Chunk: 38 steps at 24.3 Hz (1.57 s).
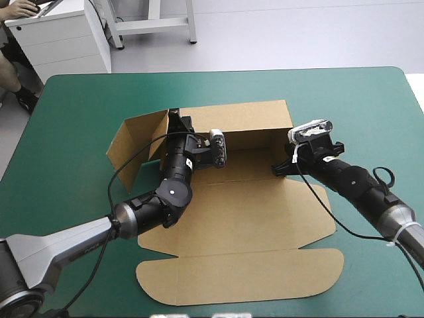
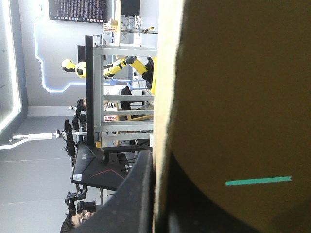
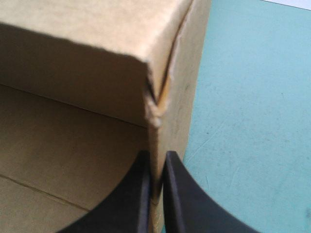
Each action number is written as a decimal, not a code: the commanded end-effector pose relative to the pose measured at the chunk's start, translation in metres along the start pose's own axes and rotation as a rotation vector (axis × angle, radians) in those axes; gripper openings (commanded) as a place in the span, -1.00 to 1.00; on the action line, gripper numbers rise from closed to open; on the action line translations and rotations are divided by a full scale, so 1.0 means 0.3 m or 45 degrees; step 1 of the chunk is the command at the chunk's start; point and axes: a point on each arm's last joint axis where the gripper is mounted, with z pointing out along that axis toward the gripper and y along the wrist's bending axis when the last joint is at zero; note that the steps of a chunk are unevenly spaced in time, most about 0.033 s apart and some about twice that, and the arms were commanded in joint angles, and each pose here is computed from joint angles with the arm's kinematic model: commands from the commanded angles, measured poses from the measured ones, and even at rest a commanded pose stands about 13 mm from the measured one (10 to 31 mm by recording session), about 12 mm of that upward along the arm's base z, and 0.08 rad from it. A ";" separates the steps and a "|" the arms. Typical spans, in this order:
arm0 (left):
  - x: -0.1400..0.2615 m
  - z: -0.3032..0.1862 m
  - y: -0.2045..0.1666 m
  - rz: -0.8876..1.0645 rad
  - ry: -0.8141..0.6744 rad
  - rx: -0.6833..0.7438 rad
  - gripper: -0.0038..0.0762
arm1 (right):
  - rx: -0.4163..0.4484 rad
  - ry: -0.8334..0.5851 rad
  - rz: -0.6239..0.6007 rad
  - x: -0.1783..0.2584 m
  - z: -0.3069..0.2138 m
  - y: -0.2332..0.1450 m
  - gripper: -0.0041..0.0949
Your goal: Fold the box
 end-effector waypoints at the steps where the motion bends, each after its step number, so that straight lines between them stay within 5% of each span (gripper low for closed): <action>1: -0.006 -0.034 0.094 -0.037 -0.028 -0.131 -0.93 | 0.016 -0.070 -0.006 -0.044 -0.022 -0.002 -0.96; 6: -0.008 -0.033 0.092 -0.036 -0.037 -0.125 -0.81 | 0.014 -0.055 -0.002 -0.037 -0.011 -0.002 -0.96; 14: -0.016 -0.033 0.089 -0.133 -0.073 -0.106 0.52 | 0.014 -0.047 -0.001 -0.033 -0.005 -0.002 -0.96; 15: -0.016 -0.033 0.089 -0.136 -0.073 -0.106 0.54 | 0.014 -0.047 -0.001 -0.033 -0.005 -0.002 -0.96; 28: -0.184 -0.261 0.030 -0.118 -0.144 -0.216 0.52 | 0.113 -0.125 0.056 -0.058 -0.009 -0.028 -0.96; 33: -0.210 -0.308 -0.012 -0.099 -0.156 -0.109 -0.06 | 0.078 -0.101 0.057 -0.053 -0.008 -0.020 -0.96; 36: -0.227 -0.337 -0.048 0.012 -0.182 0.005 -0.81 | 0.061 -0.089 0.057 -0.050 -0.007 -0.015 -0.96; 38: -0.237 -0.350 -0.071 0.079 -0.231 0.168 -0.89 | 0.050 -0.082 0.057 -0.048 -0.007 -0.013 -0.96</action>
